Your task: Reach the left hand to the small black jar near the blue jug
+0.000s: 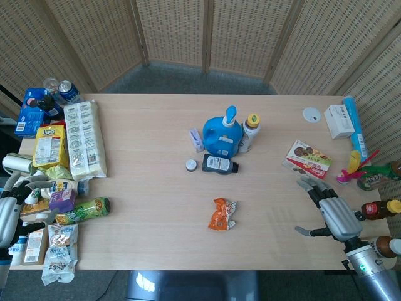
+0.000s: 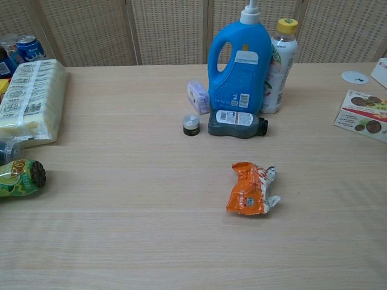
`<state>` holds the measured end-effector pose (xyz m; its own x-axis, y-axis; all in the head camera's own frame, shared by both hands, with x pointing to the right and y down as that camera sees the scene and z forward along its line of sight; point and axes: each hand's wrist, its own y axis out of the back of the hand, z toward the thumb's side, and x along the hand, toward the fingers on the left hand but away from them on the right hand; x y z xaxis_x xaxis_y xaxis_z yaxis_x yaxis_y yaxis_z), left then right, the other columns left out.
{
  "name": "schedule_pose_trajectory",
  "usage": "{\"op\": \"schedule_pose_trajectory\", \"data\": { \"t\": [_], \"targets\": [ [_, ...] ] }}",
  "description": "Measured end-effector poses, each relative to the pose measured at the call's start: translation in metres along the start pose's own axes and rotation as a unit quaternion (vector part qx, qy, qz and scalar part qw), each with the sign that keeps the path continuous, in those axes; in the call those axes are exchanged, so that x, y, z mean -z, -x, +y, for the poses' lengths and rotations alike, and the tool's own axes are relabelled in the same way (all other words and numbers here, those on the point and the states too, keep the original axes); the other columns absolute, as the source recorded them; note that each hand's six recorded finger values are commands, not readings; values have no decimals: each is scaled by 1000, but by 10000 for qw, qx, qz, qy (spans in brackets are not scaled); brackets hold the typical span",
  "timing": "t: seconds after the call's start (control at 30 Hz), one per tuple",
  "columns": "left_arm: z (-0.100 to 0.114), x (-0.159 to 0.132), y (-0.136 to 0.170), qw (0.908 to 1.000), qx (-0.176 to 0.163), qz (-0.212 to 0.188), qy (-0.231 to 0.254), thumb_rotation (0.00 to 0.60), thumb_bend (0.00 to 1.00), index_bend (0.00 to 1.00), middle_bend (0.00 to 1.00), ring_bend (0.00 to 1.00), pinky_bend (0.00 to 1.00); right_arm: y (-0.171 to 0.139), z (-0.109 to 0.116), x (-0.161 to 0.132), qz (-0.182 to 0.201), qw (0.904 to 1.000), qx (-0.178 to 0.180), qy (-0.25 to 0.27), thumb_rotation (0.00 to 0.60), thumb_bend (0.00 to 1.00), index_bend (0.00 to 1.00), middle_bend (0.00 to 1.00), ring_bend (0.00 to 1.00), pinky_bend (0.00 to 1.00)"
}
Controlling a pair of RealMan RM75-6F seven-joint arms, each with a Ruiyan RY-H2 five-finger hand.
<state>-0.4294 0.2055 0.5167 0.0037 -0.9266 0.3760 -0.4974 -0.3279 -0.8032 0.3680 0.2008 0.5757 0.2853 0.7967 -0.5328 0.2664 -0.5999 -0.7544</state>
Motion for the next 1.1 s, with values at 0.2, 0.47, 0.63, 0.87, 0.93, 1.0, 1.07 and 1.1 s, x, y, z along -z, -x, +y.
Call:
{"op": "schedule_pose_trajectory", "data": {
  "t": [0.2,0.47,0.63,0.87,0.93,1.0,1.07,1.1],
  "targets": [
    [0,3,0,10000,15,57,-15,600,304,326,274,245,0,3,-3,-1,23,10000,-53,46,538,104,0,0,0,0],
    [0,-4,-5,10000,34,-57,-75,600,305,314,274,245,0,-2,-1,2,-12,10000,22,79,537,101,0,0,0,0],
    [-6,-8,-15,9997,173,-99,-167,600,306,310,273,245,0,-3,-2,7,-91,9999,12,118,535,102,0,0,0,0],
    [-25,-13,-42,9971,711,-123,-232,600,305,268,269,238,0,-3,-3,9,-152,9998,-12,133,537,103,0,0,0,0],
    [-35,-16,-53,9951,946,-131,-259,600,306,268,246,205,0,-4,-2,9,-173,9998,-13,121,534,102,0,0,0,0],
    [-45,-20,-68,9927,1156,-156,-319,600,306,268,190,147,0,-7,0,9,-213,9997,5,96,533,103,0,0,0,0],
    [-54,-24,-80,9906,1283,-203,-436,600,306,267,135,96,0,-9,3,11,-261,9996,42,73,534,102,0,0,0,0],
    [-59,-26,-87,9893,1329,-239,-547,600,306,267,92,51,0,-12,6,13,-315,9995,79,68,532,101,0,0,0,0]
  ]
}}
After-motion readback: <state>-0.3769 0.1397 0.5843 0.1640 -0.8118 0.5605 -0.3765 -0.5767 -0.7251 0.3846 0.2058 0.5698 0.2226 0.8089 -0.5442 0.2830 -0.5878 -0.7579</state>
